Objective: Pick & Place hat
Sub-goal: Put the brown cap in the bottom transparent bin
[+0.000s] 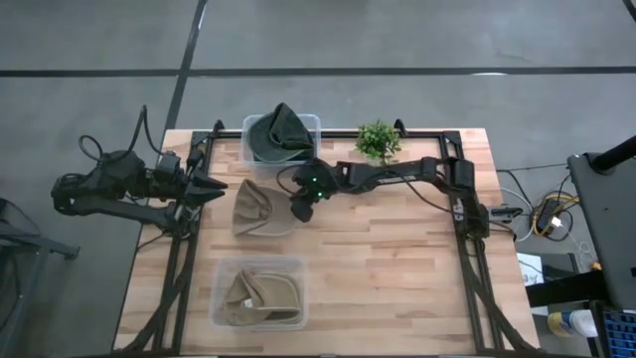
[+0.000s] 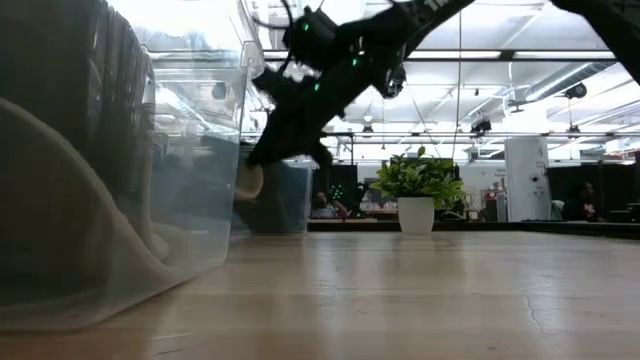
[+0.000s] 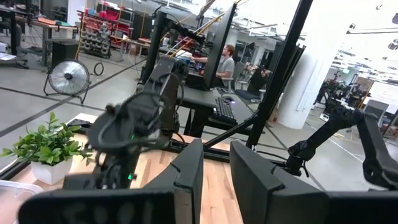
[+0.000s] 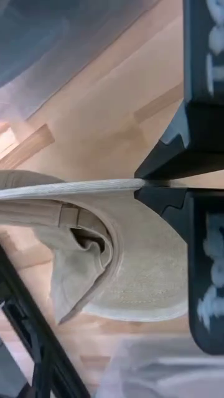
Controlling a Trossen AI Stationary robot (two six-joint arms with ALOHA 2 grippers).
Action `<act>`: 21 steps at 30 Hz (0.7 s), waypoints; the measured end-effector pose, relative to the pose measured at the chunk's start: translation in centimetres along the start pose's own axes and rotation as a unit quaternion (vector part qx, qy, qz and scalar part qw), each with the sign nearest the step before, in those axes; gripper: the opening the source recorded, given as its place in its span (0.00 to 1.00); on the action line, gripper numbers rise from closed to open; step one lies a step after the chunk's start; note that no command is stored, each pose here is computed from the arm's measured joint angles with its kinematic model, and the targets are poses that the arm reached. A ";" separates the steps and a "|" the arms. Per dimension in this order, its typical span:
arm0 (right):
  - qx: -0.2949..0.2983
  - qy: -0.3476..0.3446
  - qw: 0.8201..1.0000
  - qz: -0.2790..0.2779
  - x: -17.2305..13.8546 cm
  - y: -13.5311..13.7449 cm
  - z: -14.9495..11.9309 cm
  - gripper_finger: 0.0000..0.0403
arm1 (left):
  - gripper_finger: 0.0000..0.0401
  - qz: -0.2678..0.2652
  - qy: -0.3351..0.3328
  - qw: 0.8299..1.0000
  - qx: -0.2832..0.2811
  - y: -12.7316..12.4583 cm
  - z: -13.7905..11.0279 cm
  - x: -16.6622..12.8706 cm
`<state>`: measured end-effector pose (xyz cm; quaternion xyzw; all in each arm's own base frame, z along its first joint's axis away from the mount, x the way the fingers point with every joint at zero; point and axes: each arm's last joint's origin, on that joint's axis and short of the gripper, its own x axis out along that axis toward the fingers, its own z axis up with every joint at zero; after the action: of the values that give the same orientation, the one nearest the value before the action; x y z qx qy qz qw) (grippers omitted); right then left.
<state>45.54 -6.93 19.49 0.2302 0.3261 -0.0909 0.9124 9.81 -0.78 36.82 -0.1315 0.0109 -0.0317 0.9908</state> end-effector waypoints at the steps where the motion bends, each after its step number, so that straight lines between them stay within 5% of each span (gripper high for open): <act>1: -0.002 -0.001 1.000 0.002 -0.6 0.4 0.2 0.03 | 0.18 0.000 0.001 1.000 0.000 0.0 0.0 0.0; 14: -0.055 -0.075 0.995 0.045 -10.0 7.2 2.6 0.02 | 0.18 -0.002 -0.006 1.000 0.000 0.0 0.1 0.0; 21: -0.057 -0.089 0.991 0.086 -12.8 11.1 1.6 0.03 | 0.18 -0.008 -0.030 1.000 0.000 -0.2 0.7 -0.5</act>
<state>40.10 2.26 32.70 0.1959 0.2272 -0.0137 0.9538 9.37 -0.75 37.56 -0.1324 -0.0195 -0.0357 0.9904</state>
